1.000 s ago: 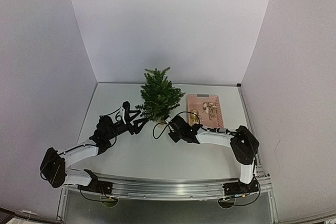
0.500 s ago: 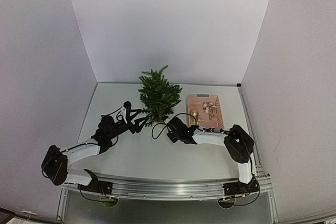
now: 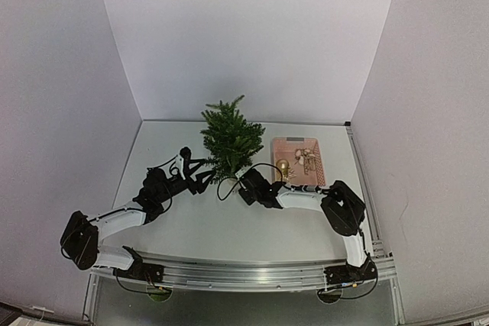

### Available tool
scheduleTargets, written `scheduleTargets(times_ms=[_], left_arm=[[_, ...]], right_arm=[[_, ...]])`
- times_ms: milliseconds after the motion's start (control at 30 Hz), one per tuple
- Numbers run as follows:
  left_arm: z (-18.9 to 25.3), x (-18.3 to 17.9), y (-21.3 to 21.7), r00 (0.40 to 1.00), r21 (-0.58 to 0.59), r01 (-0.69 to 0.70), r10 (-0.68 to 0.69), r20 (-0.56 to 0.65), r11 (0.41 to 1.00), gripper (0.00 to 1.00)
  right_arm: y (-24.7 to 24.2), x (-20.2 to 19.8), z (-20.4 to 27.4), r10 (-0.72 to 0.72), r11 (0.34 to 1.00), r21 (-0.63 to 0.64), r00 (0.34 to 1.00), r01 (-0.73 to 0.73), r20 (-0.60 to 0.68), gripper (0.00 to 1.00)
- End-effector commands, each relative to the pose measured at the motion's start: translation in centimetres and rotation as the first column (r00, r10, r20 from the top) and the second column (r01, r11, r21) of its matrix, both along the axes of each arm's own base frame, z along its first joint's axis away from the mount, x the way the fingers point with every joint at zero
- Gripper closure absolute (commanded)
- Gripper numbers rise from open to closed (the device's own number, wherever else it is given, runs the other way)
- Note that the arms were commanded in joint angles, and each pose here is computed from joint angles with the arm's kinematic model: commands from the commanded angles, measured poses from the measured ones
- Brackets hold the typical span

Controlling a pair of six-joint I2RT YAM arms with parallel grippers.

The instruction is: Decorate the small christmas tree

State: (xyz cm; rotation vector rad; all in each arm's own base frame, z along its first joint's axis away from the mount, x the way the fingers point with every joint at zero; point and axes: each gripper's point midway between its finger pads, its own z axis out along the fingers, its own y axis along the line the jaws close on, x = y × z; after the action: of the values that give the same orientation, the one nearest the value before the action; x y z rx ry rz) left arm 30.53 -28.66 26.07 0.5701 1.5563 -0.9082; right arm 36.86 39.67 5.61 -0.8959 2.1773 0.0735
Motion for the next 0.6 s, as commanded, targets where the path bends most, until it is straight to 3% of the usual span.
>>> scheduleTargets(times_ms=[0,267,367,400,433,467,567], left_arm=[[2.3,0.2,0.3,0.998,-0.030,-0.017,0.019,0.058,0.999,0.24],[1.9,-0.1,0.6,0.998,-0.010,-0.022,0.022,0.052,1.000,0.24],[1.9,-0.3,0.8,0.998,0.000,-0.023,0.023,0.052,1.000,0.23],[1.9,-0.3,0.8,0.998,0.002,-0.024,0.024,0.052,1.000,0.23],[1.9,-0.4,0.9,0.998,0.004,-0.024,0.023,0.053,1.000,0.23],[2.0,-0.4,0.9,0.998,0.005,-0.023,0.022,0.054,1.000,0.23],[2.0,-0.6,0.9,0.999,0.013,-0.016,0.015,0.051,1.000,0.22]], right_arm=[[0.9,0.1,1.7,0.011,0.999,0.050,1.000,-0.012,0.028,0.51],[-0.5,-1.7,4.2,0.020,0.994,0.103,1.000,-0.022,0.018,0.41],[-1.1,-2.6,4.8,0.010,0.990,0.139,1.000,-0.009,-0.006,0.34],[-1.3,-2.9,5.0,0.011,0.989,0.148,1.000,-0.009,-0.011,0.28],[-1.4,-3.2,5.4,0.017,0.987,0.159,1.000,-0.015,-0.015,0.15],[-1.6,-3.5,5.6,0.022,0.986,0.167,1.000,-0.018,-0.021,0.11],[-1.7,-4.5,6.6,0.048,0.978,0.205,0.998,-0.040,-0.035,0.10]])
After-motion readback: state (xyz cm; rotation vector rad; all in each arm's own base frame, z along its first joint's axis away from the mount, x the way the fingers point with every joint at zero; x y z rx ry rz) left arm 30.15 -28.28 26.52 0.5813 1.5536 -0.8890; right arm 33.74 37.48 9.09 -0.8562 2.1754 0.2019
